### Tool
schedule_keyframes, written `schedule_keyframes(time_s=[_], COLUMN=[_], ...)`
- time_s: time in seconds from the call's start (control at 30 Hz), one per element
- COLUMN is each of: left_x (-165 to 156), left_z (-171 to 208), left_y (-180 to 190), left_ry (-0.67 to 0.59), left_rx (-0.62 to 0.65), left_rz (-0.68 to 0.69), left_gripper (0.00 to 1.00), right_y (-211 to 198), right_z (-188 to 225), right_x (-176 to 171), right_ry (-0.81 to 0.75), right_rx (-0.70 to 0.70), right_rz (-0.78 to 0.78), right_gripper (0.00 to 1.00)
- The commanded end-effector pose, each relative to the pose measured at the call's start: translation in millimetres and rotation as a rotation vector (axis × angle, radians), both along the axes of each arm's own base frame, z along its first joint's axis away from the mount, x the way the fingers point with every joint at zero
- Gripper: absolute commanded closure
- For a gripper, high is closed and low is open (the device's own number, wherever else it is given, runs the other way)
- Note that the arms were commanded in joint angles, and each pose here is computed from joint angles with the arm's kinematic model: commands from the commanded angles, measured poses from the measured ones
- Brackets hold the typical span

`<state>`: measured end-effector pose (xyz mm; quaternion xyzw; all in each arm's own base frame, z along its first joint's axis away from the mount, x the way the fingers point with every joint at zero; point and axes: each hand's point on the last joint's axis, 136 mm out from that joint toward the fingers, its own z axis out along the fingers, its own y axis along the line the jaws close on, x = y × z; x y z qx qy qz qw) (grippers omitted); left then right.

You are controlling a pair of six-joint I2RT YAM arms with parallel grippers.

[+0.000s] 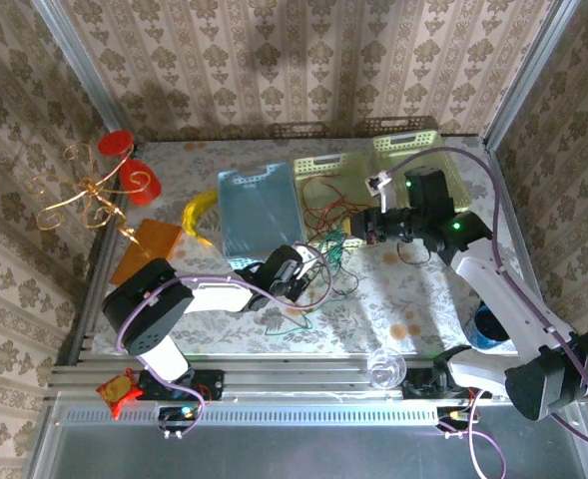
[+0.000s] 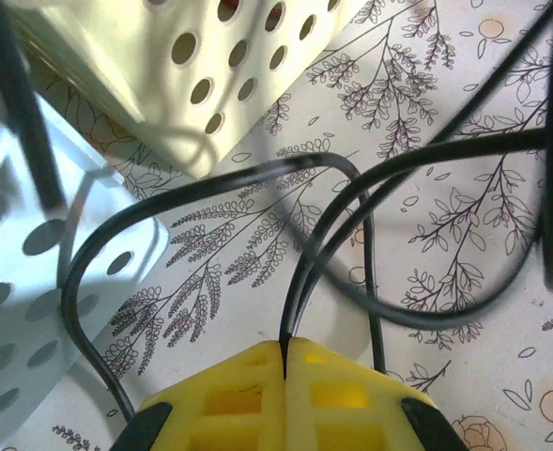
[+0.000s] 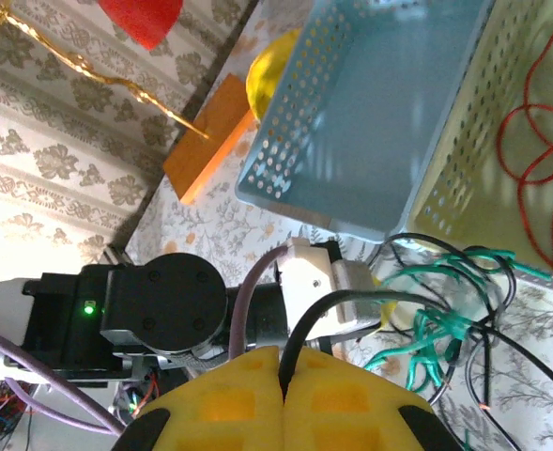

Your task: Untangle the cables

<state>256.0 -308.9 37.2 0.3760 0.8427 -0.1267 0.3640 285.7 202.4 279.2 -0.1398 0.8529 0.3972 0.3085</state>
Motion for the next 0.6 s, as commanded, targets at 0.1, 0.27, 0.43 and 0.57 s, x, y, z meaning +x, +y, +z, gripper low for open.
schedule_keyframes(time_s=[0.1, 0.27, 0.43, 0.57], left_x=[-12, -17, -20, -19], left_z=[-10, -7, 26, 68], left_y=[19, 28, 30, 31], left_ry=[0.058, 0.056, -0.004, -0.058], left_rx=[0.011, -0.001, -0.099, -0.208], left_rz=[0.028, 0.04, 0.023, 0.008], left_gripper=[1.0, 1.0, 0.8, 0.46], right_y=[-23, -27, -31, -26], right_z=[44, 65, 56, 38], right_x=[-12, -20, -34, -45], right_ry=[-0.105, -0.112, -0.093, -0.002], right_rx=[0.006, 0.084, 0.039, 0.059], right_rz=[-0.016, 0.02, 0.053, 0.099], right_gripper=[1.0, 1.0, 1.0, 1.0])
